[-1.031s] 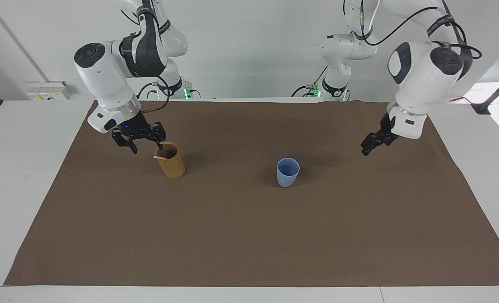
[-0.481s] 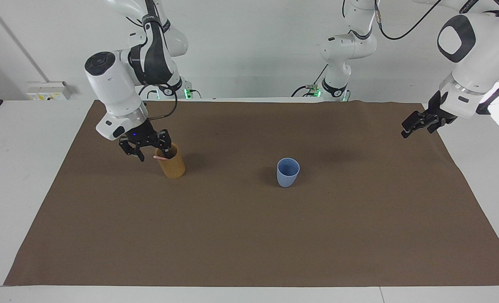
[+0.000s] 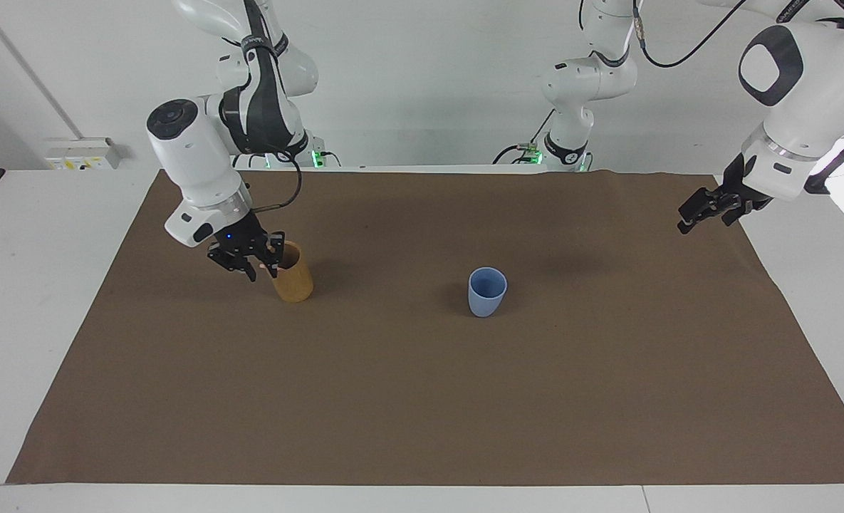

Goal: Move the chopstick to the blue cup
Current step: 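Grasp the pink stick with the right gripper and lift it out, then carry the pink stick over the blue cup with the right gripper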

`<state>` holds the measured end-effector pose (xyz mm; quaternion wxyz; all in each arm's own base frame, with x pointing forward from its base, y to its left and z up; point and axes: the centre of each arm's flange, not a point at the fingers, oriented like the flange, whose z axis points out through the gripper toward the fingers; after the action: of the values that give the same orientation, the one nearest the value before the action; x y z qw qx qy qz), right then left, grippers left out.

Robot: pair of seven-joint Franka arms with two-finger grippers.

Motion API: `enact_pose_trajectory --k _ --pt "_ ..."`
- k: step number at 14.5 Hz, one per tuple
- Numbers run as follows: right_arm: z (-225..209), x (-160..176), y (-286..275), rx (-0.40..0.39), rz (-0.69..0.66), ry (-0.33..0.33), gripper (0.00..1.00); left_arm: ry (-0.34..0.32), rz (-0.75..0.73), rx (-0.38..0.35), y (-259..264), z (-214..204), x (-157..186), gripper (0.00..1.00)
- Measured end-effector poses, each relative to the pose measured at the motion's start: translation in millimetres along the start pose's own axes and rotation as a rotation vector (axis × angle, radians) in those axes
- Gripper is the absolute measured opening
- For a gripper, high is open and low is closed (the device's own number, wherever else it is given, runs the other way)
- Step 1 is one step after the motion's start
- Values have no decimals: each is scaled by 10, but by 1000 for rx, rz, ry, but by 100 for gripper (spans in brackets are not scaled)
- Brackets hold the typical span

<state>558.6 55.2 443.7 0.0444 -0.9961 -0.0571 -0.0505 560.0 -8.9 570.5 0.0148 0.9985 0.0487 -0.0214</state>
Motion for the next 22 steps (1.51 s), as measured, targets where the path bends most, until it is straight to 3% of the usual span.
enact_pose_trajectory --k 3,4,8,13,18,22 --pt "-11 6 -4 0 -1 2 10 0 0 0 0 0 0 100" --pt "-28 15 -7 0 -1 5 8 0 0 0 0 0 0 100" --pt "-323 99 -49 7 -9 -19 8 0 0 0 0 0 0 100" --pt "-1392 196 -178 18 -39 -59 8 0 0 0 0 0 0 100" --pt "-2224 216 -620 12 -128 -29 8 0 0 0 0 0 0 100" --pt "-2299 394 -1416 52 -64 40 8 0 0 0 0 0 0 100"
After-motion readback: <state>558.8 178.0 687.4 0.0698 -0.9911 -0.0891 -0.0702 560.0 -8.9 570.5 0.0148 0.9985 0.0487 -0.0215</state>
